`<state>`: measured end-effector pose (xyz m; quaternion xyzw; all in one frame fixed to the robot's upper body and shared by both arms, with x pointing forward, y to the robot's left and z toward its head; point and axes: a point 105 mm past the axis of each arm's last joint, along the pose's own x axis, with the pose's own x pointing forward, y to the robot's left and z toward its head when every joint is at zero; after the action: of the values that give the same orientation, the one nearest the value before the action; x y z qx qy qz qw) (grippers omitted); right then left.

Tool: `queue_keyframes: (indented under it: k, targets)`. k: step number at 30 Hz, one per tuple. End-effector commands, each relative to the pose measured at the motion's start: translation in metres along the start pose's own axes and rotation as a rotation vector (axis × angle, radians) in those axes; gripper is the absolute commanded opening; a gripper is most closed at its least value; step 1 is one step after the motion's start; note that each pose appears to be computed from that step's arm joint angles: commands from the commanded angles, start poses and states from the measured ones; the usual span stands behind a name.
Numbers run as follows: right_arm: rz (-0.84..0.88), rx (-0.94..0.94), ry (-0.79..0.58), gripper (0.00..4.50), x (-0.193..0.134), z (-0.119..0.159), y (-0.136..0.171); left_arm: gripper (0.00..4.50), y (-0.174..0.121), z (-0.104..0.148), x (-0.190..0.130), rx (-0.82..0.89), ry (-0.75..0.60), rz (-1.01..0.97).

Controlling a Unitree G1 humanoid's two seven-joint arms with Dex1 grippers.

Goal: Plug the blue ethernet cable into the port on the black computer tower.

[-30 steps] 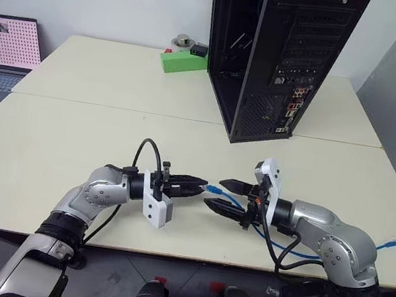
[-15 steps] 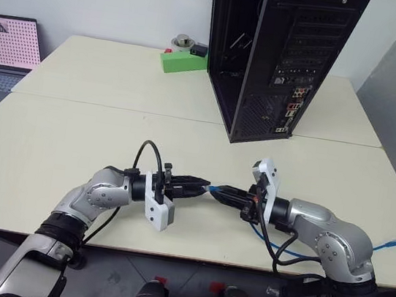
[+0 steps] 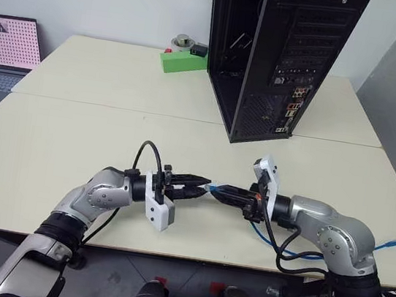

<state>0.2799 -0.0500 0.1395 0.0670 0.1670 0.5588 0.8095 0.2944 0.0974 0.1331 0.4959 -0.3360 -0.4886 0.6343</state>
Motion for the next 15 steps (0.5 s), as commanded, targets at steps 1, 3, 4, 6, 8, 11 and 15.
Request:
queue_keyframes:
  k: [1, 3, 4, 6, 8, 11, 15]
  targets:
    - [0.026, -0.028, -0.032, 0.06, -0.004, 0.013, 0.005, 1.9, 0.011, -0.002, -0.002, -0.036, 0.014, 0.043]
    - [0.021, -0.028, -0.039, 0.06, -0.005, 0.014, 0.005, 2.32, 0.012, -0.006, -0.004, -0.062, 0.035, 0.051]
    - [0.017, -0.027, -0.043, 0.06, -0.006, 0.014, 0.005, 2.5, 0.012, -0.007, -0.004, -0.064, 0.038, 0.051]
    - [0.014, -0.025, -0.048, 0.06, -0.006, 0.014, 0.005, 2.93, 0.013, -0.007, -0.004, -0.062, 0.037, 0.05]
    - [0.012, -0.023, -0.051, 0.06, -0.007, 0.013, 0.006, 3.38, 0.012, -0.004, 0.0, -0.075, 0.024, 0.043]
    - [0.011, -0.021, -0.055, 0.06, -0.006, 0.013, 0.007, 4.02, 0.006, 0.002, 0.004, -0.112, -0.005, 0.005]
    - [0.01, -0.025, -0.056, 0.06, -0.005, 0.014, 0.008, 4.5, 0.004, 0.009, 0.007, -0.152, -0.033, -0.012]
